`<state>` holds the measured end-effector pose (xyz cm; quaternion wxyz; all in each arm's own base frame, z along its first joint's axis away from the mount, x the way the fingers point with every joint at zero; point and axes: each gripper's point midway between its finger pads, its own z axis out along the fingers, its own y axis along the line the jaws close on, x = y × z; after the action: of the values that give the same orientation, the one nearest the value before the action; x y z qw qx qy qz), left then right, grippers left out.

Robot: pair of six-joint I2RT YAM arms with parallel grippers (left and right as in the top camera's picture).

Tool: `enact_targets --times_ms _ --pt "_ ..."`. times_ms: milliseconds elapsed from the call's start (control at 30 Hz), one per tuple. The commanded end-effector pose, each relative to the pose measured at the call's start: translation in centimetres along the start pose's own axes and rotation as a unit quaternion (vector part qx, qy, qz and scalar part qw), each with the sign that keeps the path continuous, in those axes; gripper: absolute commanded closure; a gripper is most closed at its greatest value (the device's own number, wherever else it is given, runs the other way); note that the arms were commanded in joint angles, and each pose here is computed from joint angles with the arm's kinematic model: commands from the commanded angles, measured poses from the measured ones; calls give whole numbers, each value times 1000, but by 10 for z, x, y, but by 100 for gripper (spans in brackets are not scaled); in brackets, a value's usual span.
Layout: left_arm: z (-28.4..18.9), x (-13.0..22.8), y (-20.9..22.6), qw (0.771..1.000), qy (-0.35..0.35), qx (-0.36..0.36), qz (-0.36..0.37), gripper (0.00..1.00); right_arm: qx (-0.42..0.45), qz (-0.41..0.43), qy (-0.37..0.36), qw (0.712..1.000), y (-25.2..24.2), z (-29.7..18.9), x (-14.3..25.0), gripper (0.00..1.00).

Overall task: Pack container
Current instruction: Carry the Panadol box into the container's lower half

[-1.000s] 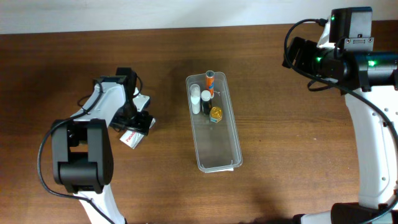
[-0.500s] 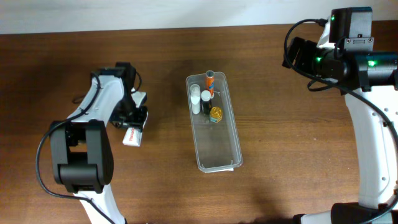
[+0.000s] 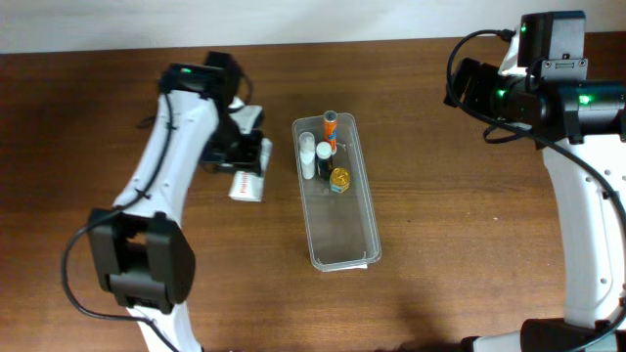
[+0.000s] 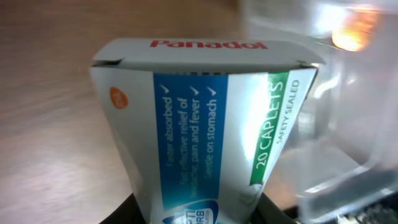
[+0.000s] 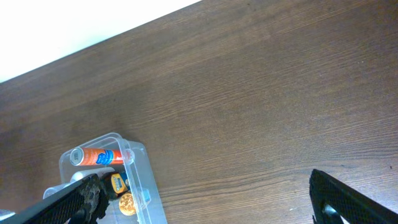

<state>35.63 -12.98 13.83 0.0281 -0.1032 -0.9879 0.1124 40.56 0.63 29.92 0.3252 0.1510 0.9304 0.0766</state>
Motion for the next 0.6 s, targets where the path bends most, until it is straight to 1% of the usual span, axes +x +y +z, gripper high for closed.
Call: enact_targets --times_ms 0,133,167,233,400,567 --pt "-27 10 -57 999 -39 26 15 84 -3 1 -4 1000 1 -1 -3 2" --pt "-32 25 -112 997 -57 33 43 83 -3 1 -4 1000 1 -1 -3 2" --pt "-30 31 -136 996 -63 40 51 83 -3 1 -4 1000 1 -1 -3 2" --pt "-26 34 -154 996 -70 36 40 82 -3 1 -4 1000 1 -1 -3 1" --pt "-16 38 -170 995 -96 -4 -3 82 -3 1 -4 1000 1 -1 -3 2" --pt "-3 34 -178 992 -115 -11 -45 82 -3 1 -4 1000 1 -1 -3 2"
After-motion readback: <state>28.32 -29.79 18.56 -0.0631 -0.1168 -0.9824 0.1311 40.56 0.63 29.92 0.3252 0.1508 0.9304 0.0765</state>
